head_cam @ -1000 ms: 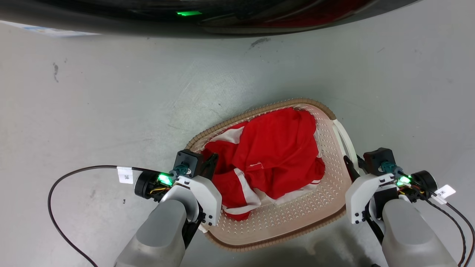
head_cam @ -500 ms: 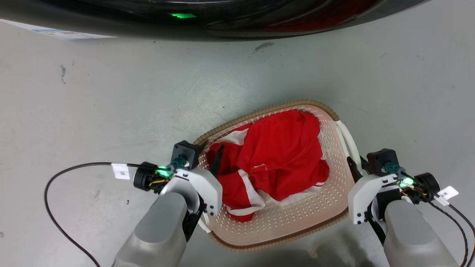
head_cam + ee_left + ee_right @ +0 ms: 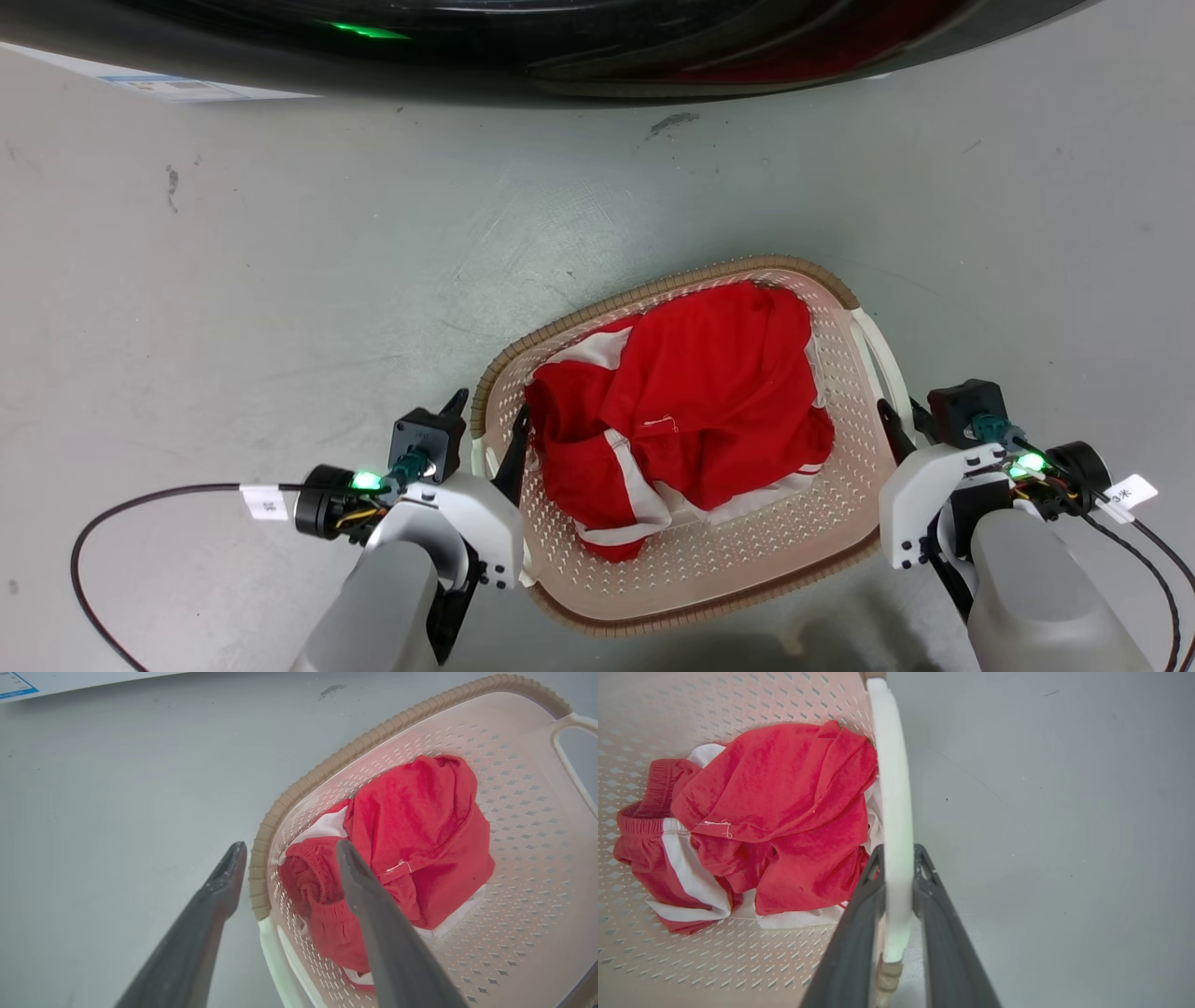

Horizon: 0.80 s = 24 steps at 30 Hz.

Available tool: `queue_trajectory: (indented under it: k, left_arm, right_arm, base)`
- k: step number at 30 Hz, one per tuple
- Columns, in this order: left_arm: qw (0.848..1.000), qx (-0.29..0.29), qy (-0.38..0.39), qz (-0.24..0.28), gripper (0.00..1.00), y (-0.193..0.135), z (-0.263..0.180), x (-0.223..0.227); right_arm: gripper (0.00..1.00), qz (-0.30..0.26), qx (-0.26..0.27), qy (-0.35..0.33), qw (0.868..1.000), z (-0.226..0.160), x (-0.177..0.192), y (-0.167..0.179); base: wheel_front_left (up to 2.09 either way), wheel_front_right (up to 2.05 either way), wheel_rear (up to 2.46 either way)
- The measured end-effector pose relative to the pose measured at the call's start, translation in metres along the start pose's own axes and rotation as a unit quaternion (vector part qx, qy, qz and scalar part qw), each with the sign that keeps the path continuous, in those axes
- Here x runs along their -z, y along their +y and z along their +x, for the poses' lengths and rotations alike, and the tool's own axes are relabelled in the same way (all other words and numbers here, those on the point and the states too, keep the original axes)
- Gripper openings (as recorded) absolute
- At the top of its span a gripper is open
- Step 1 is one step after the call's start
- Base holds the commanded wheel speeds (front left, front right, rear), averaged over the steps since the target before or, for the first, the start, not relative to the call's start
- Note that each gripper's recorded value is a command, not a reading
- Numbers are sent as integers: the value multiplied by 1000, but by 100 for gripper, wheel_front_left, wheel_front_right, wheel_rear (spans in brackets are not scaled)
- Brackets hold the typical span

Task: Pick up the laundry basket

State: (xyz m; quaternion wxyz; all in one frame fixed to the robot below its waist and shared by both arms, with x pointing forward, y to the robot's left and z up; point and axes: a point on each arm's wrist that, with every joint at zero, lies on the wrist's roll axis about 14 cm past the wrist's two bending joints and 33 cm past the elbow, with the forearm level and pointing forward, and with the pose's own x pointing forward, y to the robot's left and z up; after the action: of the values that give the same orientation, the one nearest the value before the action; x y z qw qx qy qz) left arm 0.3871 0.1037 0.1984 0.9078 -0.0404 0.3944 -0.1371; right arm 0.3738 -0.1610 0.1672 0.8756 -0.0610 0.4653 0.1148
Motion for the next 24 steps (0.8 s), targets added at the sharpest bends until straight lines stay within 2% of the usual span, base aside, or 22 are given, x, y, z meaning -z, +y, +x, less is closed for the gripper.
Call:
queue_trajectory:
  k: [10, 24]
  left_arm:
    - [999, -18, 35, -14, 100, 1, -14, 28]
    - [995, 0, 94, -15, 100, -6, -4, 59]
  right_arm:
    - [0, -1, -1, -1, 1000, -1, -1, 1]
    - [0, 3, 1, 11, 1000, 3, 9, -3]
  base:
    - [0, 0, 0]
    - [0, 0, 0]
